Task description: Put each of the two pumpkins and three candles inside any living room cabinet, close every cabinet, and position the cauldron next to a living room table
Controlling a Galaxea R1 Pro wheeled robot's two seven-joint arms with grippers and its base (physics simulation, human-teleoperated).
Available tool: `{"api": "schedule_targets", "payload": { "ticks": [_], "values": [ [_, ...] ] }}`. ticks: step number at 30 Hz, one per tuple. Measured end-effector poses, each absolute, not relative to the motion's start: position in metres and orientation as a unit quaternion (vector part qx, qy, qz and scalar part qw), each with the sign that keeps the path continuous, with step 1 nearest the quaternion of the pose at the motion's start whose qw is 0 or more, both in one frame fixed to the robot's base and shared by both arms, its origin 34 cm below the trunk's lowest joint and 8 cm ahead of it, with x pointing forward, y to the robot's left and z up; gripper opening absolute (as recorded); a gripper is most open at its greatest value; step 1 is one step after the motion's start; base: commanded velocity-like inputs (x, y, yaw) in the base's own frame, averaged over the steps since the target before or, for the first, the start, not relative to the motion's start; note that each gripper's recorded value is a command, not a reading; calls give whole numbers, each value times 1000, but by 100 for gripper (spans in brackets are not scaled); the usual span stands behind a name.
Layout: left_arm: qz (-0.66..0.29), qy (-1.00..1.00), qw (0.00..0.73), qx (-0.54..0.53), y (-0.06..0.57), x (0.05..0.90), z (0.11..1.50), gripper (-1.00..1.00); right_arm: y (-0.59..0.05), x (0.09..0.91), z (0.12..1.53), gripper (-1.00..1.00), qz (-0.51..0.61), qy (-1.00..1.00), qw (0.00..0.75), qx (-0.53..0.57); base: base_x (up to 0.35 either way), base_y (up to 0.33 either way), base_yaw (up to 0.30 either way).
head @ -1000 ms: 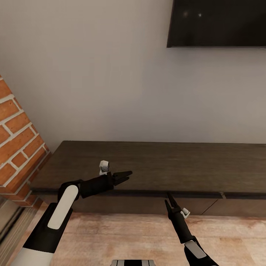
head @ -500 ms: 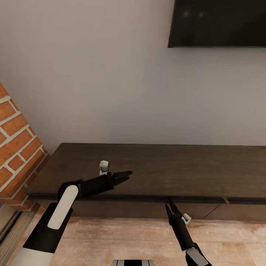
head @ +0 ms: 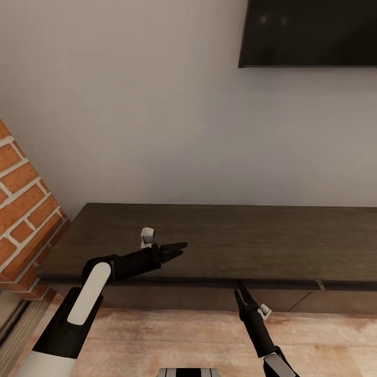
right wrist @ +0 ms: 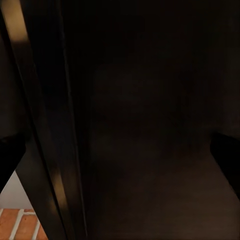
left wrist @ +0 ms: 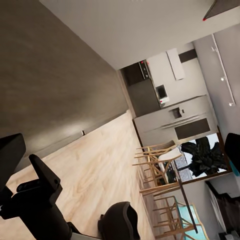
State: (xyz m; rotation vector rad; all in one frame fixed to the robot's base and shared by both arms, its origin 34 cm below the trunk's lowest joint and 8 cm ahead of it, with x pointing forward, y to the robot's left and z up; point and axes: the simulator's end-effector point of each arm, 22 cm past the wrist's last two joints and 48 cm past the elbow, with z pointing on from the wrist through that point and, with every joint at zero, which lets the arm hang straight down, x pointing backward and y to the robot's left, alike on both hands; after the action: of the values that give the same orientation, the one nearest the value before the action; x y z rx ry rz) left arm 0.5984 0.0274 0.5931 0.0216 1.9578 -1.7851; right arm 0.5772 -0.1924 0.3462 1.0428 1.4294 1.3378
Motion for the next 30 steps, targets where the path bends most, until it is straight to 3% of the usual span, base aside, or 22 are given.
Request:
{"api": "schedule_targets", "payload": {
  "ticks": [30],
  "values": [
    [-654, 716, 243, 8, 27, 598, 593, 100, -192, 577, 346, -100, 540, 577, 445, 422, 0, 0, 0]
  ]
}}
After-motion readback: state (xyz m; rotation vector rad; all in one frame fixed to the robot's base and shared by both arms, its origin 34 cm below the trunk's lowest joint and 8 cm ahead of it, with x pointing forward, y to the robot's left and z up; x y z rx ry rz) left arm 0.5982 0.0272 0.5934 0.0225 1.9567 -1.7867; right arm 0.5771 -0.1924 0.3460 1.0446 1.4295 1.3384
